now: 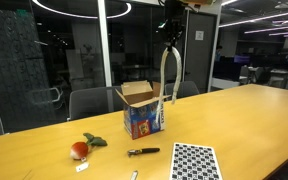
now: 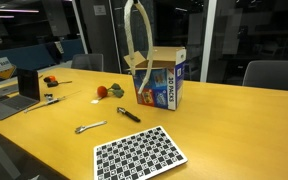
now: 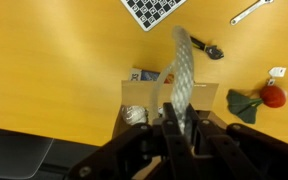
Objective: Put the rope in the box
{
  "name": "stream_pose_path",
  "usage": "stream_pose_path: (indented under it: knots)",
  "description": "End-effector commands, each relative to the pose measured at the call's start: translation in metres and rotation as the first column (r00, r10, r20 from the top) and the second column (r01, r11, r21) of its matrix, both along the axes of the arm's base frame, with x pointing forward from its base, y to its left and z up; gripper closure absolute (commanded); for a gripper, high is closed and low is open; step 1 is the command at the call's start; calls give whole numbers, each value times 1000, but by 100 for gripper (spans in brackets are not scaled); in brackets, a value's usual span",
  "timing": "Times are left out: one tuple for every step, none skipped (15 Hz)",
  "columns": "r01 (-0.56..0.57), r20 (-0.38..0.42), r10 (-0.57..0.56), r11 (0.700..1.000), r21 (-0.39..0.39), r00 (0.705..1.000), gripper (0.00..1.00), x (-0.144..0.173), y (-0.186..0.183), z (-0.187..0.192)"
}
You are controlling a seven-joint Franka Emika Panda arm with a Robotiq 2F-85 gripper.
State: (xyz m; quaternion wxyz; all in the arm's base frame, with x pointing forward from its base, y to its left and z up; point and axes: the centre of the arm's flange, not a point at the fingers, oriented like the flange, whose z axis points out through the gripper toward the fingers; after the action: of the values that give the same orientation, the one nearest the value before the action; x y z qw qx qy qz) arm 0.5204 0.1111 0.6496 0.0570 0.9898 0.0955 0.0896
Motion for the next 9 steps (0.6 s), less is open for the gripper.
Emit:
stream_pose_path:
  knots:
    - [63,45,-61,996,-55,997,85,54,15,66]
    - [78,56,-74,994,-71,996,85,62,16,74]
    - [94,70,-87,992,-89,994,85,69,18,81]
    - [108,81,-100,989,-102,992,85,75,19,87]
    - [122,91,-112,986,-112,990,86,81,21,92]
    - [134,103,-121,983,-125,987,86,87,25,97]
    - [144,110,-129,980,-137,986,86,93,28,101]
    - [154,118,-137,976,-150,984,86,98,31,105]
    - [162,129,-142,973,-164,981,86,102,33,108]
